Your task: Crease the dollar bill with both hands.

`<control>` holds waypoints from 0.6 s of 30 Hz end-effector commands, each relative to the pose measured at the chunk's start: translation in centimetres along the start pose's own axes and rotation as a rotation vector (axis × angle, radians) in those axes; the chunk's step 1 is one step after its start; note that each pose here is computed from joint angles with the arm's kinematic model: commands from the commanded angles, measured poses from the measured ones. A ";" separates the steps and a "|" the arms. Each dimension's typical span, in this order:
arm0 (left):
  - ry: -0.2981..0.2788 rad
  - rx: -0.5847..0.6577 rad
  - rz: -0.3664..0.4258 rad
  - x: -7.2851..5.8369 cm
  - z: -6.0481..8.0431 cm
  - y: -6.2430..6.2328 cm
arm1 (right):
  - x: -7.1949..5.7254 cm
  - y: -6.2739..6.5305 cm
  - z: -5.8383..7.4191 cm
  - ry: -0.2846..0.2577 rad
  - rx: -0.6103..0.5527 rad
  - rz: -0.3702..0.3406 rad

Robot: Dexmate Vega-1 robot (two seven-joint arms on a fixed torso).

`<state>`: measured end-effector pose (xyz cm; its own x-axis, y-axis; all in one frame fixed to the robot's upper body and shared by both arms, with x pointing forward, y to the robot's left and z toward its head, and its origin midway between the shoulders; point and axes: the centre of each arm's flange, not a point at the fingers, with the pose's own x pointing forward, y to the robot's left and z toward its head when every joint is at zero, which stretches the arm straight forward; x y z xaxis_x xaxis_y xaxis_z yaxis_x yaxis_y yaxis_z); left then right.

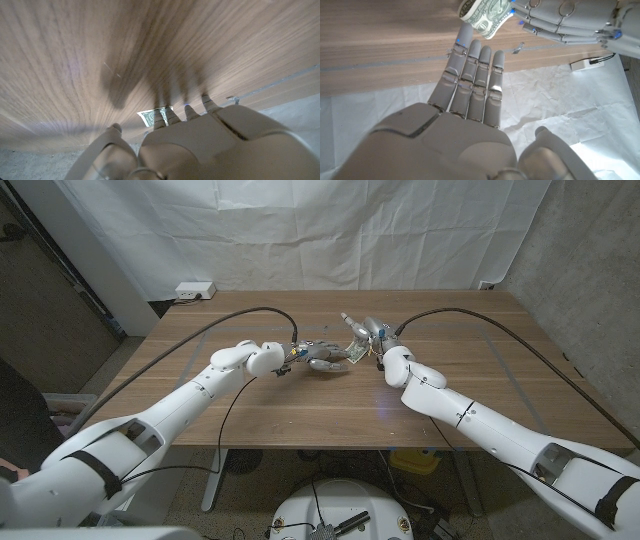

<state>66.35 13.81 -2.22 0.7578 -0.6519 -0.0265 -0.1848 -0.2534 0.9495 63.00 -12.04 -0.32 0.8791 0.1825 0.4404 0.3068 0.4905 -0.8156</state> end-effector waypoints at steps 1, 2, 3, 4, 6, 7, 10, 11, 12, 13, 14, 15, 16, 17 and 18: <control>0.000 -0.031 0.064 -0.6 -0.1 0.6 | -1.3 -1.0 -0.4 -0.050 0.147 -0.088; 0.000 -0.036 0.078 -0.7 -0.1 0.7 | -1.3 -1.1 -0.5 -0.049 0.160 -0.097; -0.002 -0.042 0.098 -0.9 -0.2 0.8 | -1.4 -1.1 -0.6 -0.054 0.179 -0.107; -0.006 -0.049 0.117 -1.0 -0.2 0.9 | -1.5 -1.1 -0.8 -0.056 0.203 -0.119; -0.007 -0.050 0.141 -1.2 -0.2 1.1 | -1.6 -1.2 -1.2 -0.056 0.253 -0.140; -0.008 -0.052 0.153 -1.3 -0.2 1.2 | -1.6 -1.2 -1.4 -0.062 0.286 -0.146; -0.014 -0.073 0.184 -1.5 -0.2 1.3 | -1.7 -1.2 -1.9 -0.065 0.325 -0.182; -0.015 -0.080 0.195 -1.6 -0.2 1.3 | -1.8 -1.2 -2.0 -0.061 0.341 -0.190; -0.017 -0.088 0.204 -1.7 -0.3 1.3 | -1.8 -1.2 -2.2 -0.063 0.349 -0.197; -0.014 -0.090 0.223 -1.7 -0.4 1.4 | -1.9 -1.3 -2.3 -0.060 0.354 -0.212; -0.014 -0.089 0.224 -1.7 -0.4 1.4 | -1.9 -1.3 -2.3 -0.060 0.354 -0.213; -0.012 -0.095 0.228 -1.8 -0.5 1.4 | -1.9 -1.3 -2.4 -0.060 0.365 -0.217; -0.010 -0.105 0.241 -1.8 -0.6 1.5 | -2.0 -1.2 -2.5 -0.059 0.378 -0.224; -0.009 -0.103 0.247 -1.8 -0.6 1.5 | -2.0 -1.2 -2.6 -0.062 0.379 -0.224; -0.010 -0.105 0.251 -1.8 -0.6 1.6 | -2.0 -1.2 -2.7 -0.058 0.388 -0.228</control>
<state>65.41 14.51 -1.26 0.7200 -0.6850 0.1112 -0.2543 -0.1114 0.9607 61.85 -13.78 -0.52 0.8046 0.1415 0.5767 0.3172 0.7186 -0.6189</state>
